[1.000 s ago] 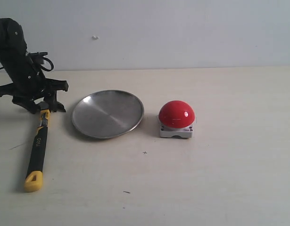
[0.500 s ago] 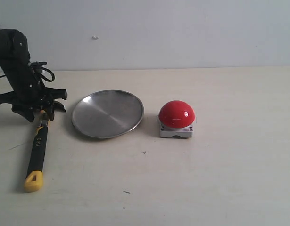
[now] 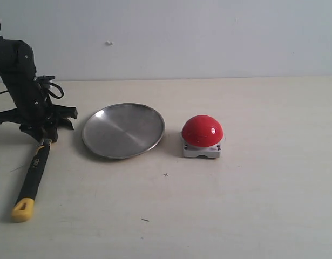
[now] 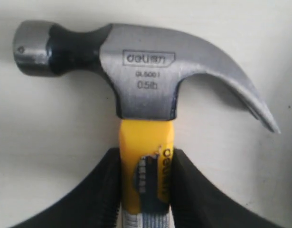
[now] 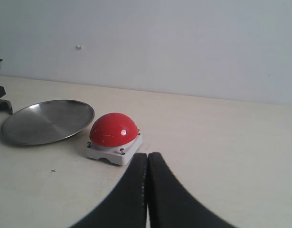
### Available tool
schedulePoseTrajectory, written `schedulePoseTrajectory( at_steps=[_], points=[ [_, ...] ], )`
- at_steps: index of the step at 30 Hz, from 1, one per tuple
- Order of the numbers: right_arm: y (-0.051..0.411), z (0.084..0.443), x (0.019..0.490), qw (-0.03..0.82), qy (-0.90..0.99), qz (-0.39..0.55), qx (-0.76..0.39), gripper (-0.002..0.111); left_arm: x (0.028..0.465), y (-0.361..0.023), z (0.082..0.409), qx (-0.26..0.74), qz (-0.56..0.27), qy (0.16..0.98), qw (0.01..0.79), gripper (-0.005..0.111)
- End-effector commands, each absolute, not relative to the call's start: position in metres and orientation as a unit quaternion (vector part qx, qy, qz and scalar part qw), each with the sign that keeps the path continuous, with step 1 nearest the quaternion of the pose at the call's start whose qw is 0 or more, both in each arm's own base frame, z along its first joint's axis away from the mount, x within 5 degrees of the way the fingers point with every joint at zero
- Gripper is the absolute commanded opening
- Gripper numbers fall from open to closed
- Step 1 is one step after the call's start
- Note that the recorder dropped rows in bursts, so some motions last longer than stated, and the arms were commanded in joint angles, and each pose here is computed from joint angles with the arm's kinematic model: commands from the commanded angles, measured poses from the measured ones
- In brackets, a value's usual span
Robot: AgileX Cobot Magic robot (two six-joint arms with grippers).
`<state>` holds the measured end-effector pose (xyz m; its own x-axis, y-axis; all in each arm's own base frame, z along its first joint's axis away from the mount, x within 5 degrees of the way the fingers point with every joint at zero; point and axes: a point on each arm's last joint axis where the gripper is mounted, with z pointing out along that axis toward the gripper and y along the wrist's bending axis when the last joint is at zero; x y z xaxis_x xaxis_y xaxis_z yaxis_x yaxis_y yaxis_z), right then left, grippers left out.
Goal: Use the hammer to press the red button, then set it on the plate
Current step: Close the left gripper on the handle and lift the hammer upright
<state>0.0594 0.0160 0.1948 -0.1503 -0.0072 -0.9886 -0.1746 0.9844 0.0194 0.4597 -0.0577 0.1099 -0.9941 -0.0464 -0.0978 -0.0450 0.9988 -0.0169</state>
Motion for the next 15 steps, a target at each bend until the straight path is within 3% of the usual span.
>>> schedulePoseTrajectory(
  at_steps=[1, 7, 15],
  points=[
    [0.016, 0.194, 0.059, 0.651, 0.754, 0.065, -0.06, 0.0, 0.464, -0.059, 0.133, -0.013, -0.014, 0.995, 0.1, 0.0],
    [0.016, 0.194, 0.059, 0.651, 0.754, 0.065, -0.06, 0.0, 0.455, -0.071, 0.185, 0.001, -0.036, 0.979, 0.2, 0.0],
    [0.016, 0.194, 0.059, 0.651, 0.754, 0.065, -0.06, 0.0, 0.411, -0.084, 0.266, 0.01, -0.071, 0.94, 0.333, 0.0]
  ],
)
